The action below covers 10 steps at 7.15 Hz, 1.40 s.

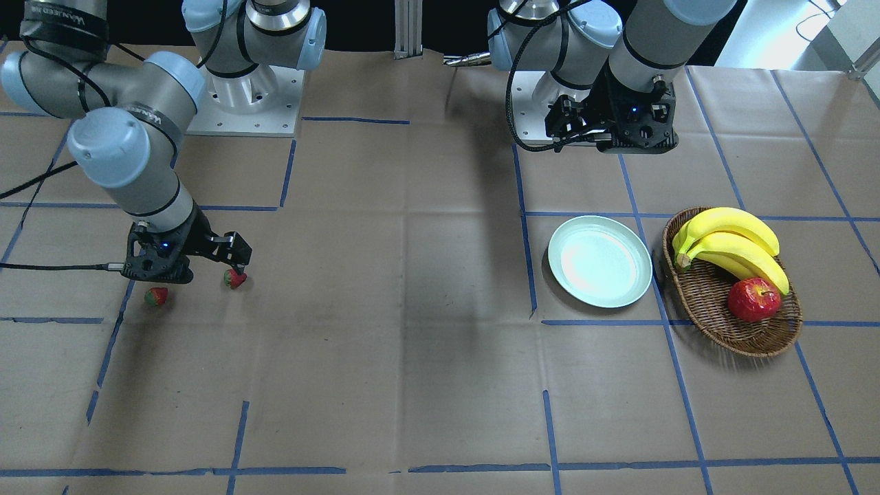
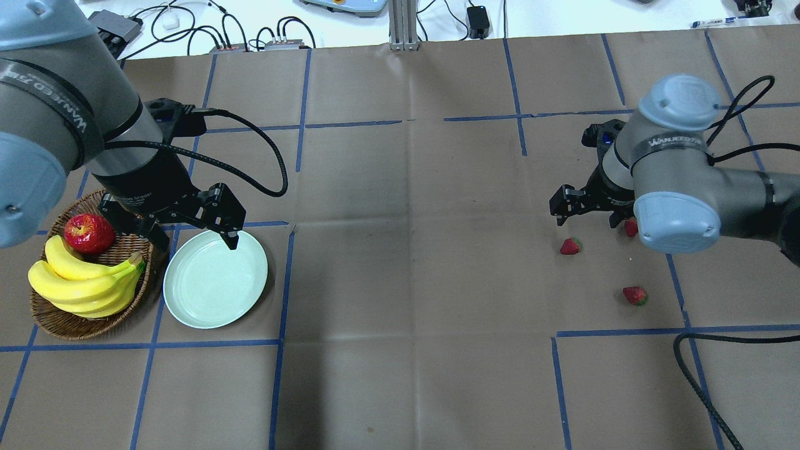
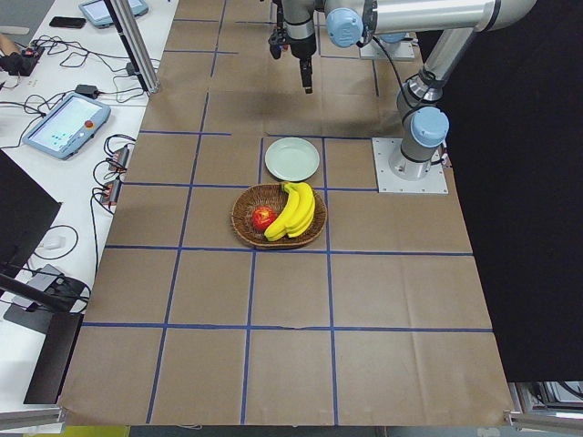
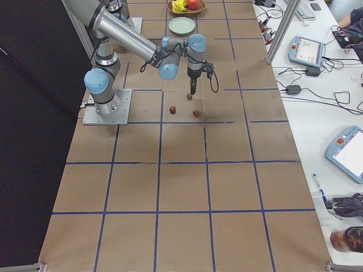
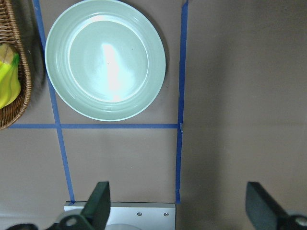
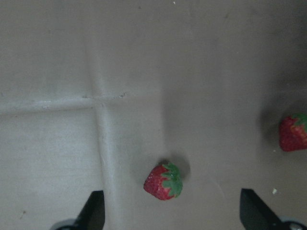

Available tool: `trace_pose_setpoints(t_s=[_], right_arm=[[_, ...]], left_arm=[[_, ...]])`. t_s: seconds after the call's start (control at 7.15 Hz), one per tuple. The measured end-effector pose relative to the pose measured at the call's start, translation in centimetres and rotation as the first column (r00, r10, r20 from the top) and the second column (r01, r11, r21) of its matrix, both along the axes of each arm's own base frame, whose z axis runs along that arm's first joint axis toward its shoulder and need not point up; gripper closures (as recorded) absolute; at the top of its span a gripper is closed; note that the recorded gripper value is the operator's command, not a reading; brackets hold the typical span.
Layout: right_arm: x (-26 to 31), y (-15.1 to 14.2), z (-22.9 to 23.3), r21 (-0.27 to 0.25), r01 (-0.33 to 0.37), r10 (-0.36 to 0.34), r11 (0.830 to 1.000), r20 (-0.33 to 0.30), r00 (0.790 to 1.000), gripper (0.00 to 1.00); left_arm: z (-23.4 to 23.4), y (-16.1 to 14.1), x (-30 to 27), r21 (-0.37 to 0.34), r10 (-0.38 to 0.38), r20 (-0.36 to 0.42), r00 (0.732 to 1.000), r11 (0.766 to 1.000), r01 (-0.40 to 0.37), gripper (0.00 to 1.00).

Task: Collect all strawberries into plate
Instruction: 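Lower the right gripper over the nearest strawberry, then close the right gripper on the strawberry and lift it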

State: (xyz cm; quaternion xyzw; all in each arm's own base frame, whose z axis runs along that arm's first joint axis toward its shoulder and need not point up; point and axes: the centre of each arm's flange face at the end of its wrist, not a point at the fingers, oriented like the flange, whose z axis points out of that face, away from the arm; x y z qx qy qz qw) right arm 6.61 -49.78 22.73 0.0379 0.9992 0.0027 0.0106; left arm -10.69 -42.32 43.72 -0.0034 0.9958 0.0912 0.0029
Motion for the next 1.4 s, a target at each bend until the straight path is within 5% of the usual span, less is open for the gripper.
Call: trace_pose_setpoints(t_s=[0.7, 1.4], right_arm=[[1.5, -0.4, -4.9, 0.045, -0.011, 0.011, 0.999, -0.008, 1.000, 0.04], [1.6, 0.2, -4.7, 0.097, -0.012, 0.013, 0.995, -0.006, 1.000, 0.54]], left_arm=[[1.6, -0.8, -0.3, -0.110, -0.006, 0.012, 1.000, 0.994, 0.007, 0.00], [1.7, -0.6, -1.1, -0.119, -0.021, 0.003, 1.000, 0.993, 0.021, 0.00]])
